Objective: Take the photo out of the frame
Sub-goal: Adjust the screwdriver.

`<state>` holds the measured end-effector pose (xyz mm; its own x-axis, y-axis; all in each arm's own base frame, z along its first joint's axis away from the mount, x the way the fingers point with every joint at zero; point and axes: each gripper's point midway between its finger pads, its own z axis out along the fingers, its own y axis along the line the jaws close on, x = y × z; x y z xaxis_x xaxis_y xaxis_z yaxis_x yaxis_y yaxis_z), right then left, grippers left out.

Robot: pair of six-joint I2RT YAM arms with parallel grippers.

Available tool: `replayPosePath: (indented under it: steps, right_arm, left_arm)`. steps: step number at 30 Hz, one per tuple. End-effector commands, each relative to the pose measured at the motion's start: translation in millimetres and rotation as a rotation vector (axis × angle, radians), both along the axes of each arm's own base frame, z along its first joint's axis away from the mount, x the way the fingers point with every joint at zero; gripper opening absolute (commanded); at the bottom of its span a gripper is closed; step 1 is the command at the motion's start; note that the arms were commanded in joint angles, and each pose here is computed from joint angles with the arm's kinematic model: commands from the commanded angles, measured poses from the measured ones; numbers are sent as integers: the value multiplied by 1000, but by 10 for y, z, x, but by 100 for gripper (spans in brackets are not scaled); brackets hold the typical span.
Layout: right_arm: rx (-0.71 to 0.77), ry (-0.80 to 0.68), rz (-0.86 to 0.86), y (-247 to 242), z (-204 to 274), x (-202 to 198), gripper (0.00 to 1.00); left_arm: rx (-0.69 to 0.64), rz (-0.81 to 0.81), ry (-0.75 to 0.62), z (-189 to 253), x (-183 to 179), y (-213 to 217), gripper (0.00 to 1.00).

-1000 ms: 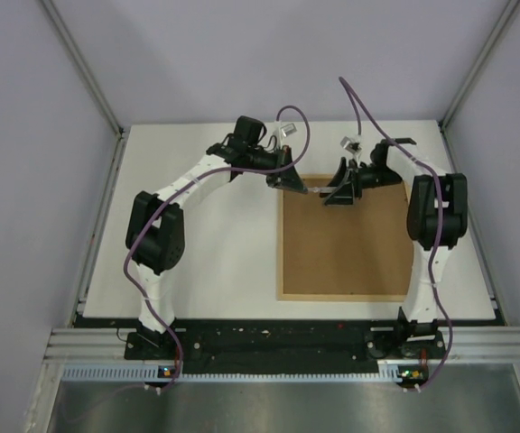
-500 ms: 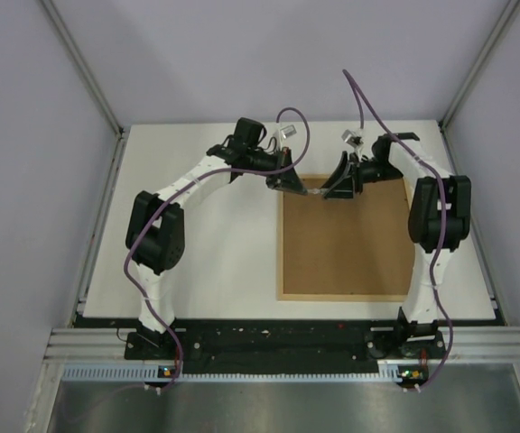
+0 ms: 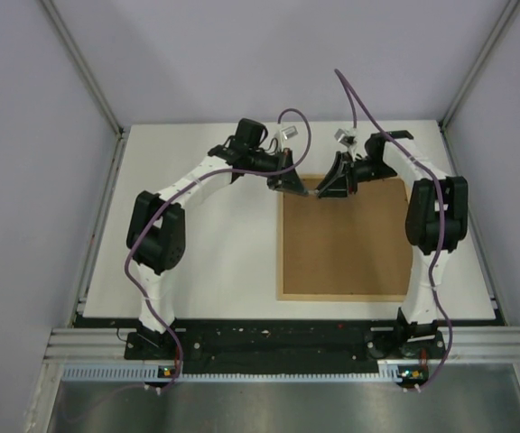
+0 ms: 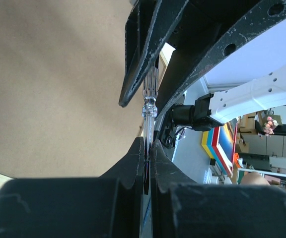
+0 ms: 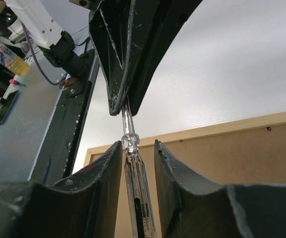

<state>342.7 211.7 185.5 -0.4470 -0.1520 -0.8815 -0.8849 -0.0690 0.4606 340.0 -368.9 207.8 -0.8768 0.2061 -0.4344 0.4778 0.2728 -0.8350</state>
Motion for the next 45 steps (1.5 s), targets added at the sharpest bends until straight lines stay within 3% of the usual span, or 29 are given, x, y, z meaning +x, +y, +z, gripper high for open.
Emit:
replayPosePath:
  steps: [1,14,25,32,38,45]
  right_arm:
    - [136,69,-9,104,529,-189,30]
    - [105,60,20,155,475,-310,19]
    - [91,51,35,174,481,-384,23]
    - [91,53,35,172,491,-398,31]
    - [95,56,33,174,491,-397,22]
    - [83,58,37,171,465,-412,25]
  left_arm:
    - [-33,-26,-29,58,26,-52,0]
    - [-46,-35,-41,118,18,-56,0]
    - [-53,-37,-49,151,35,-44,0]
    - [-55,-33,-56,182,54,-36,0]
    - [-58,-26,-61,207,76,-15,0]
    - [-61,-20,-66,238,94,8,0]
